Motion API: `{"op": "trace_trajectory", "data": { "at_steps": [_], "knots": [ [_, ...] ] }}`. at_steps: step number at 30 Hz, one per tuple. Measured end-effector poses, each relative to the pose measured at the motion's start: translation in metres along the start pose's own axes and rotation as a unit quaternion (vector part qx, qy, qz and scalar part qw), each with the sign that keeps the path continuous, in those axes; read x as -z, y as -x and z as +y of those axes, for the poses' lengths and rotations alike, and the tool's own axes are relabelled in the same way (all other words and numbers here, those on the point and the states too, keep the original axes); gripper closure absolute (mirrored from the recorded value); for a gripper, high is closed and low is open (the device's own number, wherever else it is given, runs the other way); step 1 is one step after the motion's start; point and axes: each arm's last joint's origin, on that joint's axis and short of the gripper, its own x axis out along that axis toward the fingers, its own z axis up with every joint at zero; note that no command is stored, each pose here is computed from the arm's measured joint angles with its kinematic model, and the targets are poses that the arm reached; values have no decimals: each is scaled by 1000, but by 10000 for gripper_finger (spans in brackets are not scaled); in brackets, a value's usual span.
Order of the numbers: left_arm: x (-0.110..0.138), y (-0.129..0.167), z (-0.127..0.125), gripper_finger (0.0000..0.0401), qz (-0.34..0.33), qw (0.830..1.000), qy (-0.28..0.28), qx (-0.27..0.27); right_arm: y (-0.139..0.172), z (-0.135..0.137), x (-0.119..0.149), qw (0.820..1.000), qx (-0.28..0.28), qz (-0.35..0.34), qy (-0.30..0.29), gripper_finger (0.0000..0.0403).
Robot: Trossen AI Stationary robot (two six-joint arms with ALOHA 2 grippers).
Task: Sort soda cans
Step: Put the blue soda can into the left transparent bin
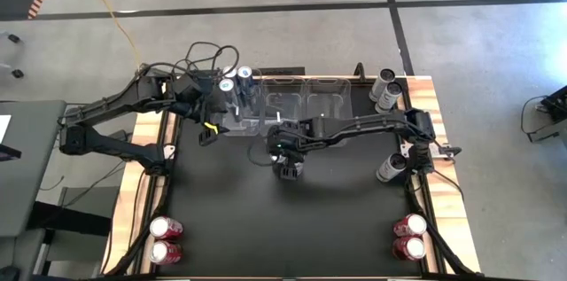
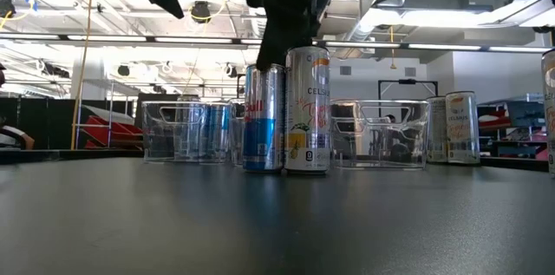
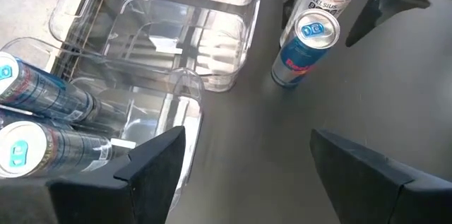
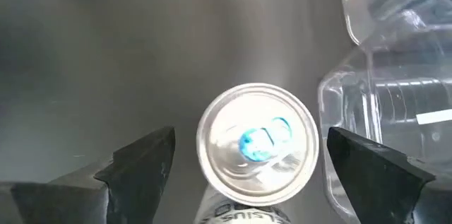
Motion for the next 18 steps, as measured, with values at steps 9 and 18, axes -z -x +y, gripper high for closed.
{"op": "trace_trajectory", "data": {
  "at_steps": [9,18],
  "knots": [
    [0,0,0,100,0,1000,14,0,-4,-6,1,1000,5,-7,-7,63],
    [1,0,0,100,5,1000,22,0,-3,-4,-2,999,-16,-22,23,162]
  ]
}}
